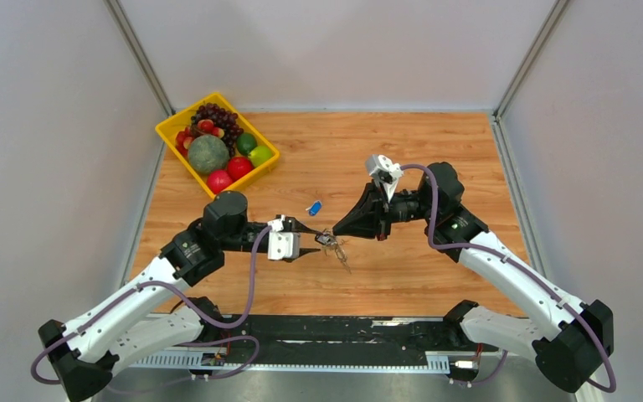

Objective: Remove the keys from the keyring

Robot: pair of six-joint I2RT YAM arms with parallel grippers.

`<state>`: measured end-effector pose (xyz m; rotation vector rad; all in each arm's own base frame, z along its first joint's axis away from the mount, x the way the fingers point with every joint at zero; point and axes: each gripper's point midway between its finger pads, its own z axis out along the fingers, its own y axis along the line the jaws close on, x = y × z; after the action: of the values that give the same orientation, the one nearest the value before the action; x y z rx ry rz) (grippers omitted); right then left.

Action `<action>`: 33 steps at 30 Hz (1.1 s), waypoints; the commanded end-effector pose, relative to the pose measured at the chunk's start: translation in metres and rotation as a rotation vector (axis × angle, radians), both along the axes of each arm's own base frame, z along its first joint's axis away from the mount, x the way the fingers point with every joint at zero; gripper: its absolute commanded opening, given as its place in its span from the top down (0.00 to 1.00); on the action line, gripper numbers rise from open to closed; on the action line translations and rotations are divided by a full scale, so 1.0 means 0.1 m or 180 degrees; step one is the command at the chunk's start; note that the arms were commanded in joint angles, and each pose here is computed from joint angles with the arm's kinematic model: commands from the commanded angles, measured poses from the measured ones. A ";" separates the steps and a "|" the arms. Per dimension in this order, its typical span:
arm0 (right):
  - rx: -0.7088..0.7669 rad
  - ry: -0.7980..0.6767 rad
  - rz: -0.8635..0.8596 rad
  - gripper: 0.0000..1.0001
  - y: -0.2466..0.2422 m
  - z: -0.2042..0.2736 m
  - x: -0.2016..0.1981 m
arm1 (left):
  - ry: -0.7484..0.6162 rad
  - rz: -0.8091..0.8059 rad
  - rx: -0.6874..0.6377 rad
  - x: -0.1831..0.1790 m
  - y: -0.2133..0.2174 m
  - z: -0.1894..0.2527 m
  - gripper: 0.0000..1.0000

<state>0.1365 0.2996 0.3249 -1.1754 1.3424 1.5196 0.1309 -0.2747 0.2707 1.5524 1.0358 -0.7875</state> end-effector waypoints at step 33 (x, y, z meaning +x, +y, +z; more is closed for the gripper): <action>0.0289 -0.0110 0.0047 1.00 -0.03 0.28 0.00 | -0.0236 0.0399 -0.0212 0.16 0.10 0.18 1.00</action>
<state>0.1370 0.3011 0.3409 -1.1510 1.2938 1.5650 0.1480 -0.2733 0.2720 1.4650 1.0740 -0.7154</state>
